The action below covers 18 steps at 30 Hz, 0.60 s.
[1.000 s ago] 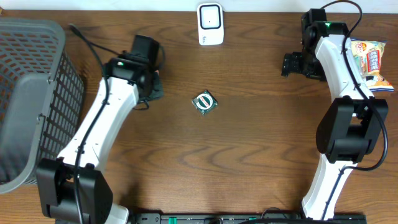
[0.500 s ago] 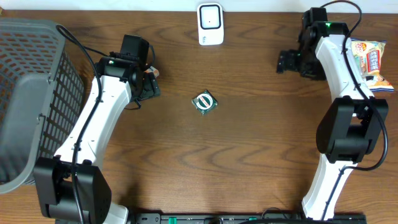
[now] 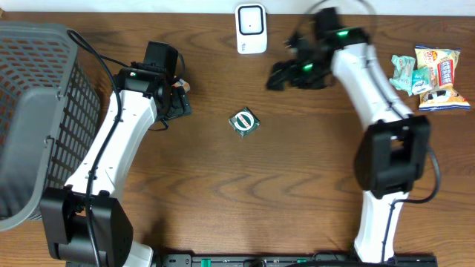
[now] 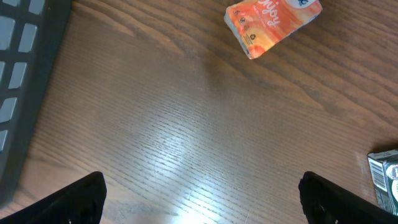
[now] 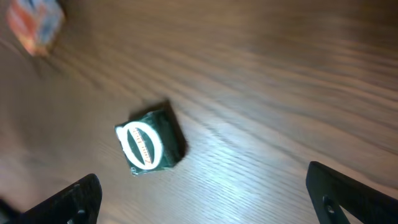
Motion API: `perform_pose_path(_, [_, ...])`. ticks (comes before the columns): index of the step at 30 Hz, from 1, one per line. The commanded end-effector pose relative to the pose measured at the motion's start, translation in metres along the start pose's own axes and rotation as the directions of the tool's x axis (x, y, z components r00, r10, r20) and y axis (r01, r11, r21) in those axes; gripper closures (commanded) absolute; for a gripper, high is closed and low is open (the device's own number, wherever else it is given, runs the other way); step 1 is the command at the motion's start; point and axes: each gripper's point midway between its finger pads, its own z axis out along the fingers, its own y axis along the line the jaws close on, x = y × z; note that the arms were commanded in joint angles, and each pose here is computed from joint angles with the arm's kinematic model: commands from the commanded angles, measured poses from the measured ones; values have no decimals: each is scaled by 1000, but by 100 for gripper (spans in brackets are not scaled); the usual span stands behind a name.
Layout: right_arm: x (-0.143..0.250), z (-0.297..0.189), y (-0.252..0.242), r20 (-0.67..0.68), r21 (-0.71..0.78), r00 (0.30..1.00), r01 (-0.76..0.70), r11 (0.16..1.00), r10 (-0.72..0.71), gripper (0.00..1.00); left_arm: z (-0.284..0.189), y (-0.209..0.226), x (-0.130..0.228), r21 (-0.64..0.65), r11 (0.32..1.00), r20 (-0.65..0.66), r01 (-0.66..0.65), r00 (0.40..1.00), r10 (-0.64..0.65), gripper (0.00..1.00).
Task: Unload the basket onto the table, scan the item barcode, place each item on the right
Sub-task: 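Reach the right gripper down and grasp the Zam-Buk tin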
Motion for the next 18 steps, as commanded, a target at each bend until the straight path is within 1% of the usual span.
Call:
perform_pose_path(1, [9,17,21,-44,184,986,166,969,-160,1,4,5,2,-27,1000,-5,-8,1000,7,2])
perform_pose_path(4, [16,29,36,-77,278,970,245,929,-233,1,4,5,2,-27,1000,-5,-8,1000,7,2])
perform_pose_path(6, [22,40,48,-97,303,957,292,907,-275,1,4,5,2,-27,1000,-5,-8,1000,7,2])
perform_pose_path(10, [41,66,64,-141,310,928,373,875,-345,1,4,5,2,-27,1000,-5,-8,1000,7,2])
perform_pose_path(14, [59,78,66,-190,324,913,407,854,-362,1,4,5,2,-27,1000,-5,-8,1000,7,2])
perform_pose_path(18, [67,85,66,-207,322,906,419,849,-369,1,4,5,2,-27,1000,-5,-8,1000,7,2])
